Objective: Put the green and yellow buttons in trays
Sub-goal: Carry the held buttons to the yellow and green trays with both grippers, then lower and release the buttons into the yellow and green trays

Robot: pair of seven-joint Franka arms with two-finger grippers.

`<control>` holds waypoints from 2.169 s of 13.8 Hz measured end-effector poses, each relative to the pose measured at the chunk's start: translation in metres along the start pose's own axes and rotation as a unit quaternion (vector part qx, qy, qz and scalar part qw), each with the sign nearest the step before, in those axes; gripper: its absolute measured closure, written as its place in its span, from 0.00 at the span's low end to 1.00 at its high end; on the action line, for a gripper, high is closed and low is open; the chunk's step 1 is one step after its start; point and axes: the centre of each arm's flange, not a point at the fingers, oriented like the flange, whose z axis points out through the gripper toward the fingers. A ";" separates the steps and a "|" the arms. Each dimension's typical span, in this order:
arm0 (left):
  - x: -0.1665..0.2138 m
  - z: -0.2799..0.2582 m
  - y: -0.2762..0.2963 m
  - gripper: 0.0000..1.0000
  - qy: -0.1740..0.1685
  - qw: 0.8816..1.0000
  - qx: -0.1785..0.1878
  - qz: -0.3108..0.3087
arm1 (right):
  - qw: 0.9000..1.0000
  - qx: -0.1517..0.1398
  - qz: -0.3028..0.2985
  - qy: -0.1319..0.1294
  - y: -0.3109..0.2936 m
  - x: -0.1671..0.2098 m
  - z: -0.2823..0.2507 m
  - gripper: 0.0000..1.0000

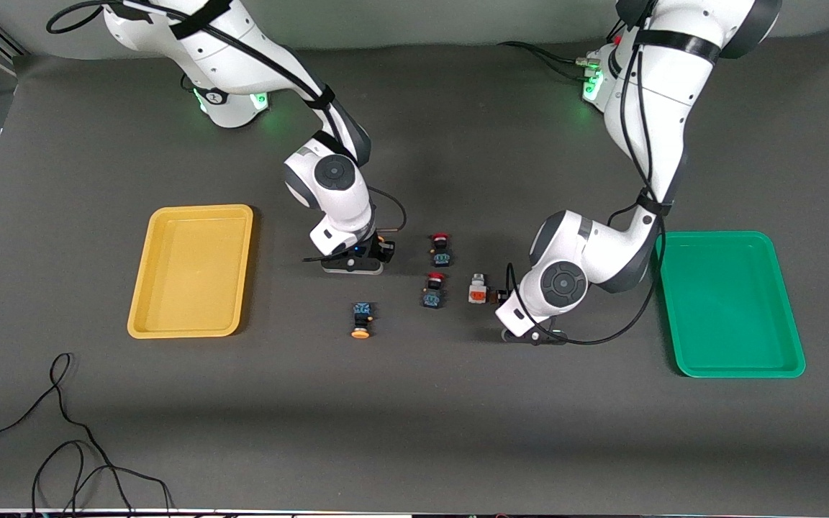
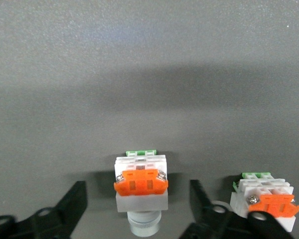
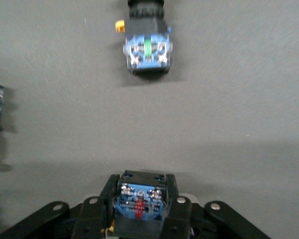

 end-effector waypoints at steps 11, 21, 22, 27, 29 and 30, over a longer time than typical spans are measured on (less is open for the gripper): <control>-0.003 -0.136 -0.025 0.59 -0.022 0.999 0.016 -0.023 | 0.990 -0.034 -0.095 -0.095 0.166 0.140 -0.236 0.59; -0.017 -0.323 -0.300 0.59 -0.013 0.999 0.019 -0.041 | 0.984 0.015 -0.168 -0.062 0.484 0.139 -0.159 0.59; -0.018 -0.319 -0.342 0.59 -0.013 0.999 0.020 -0.025 | 0.984 0.018 -0.169 -0.054 0.487 0.127 -0.132 0.59; -0.011 -0.232 -0.490 0.59 0.014 0.999 0.032 0.021 | 0.985 0.043 -0.157 -0.051 0.496 0.105 -0.020 0.59; 0.000 -0.179 -0.493 0.59 0.015 0.999 0.030 0.028 | 0.985 0.038 -0.160 -0.058 0.495 0.105 0.013 0.59; 0.005 -0.156 -0.489 0.59 0.018 0.999 0.030 0.034 | 0.985 0.032 -0.160 -0.061 0.494 0.107 0.020 0.56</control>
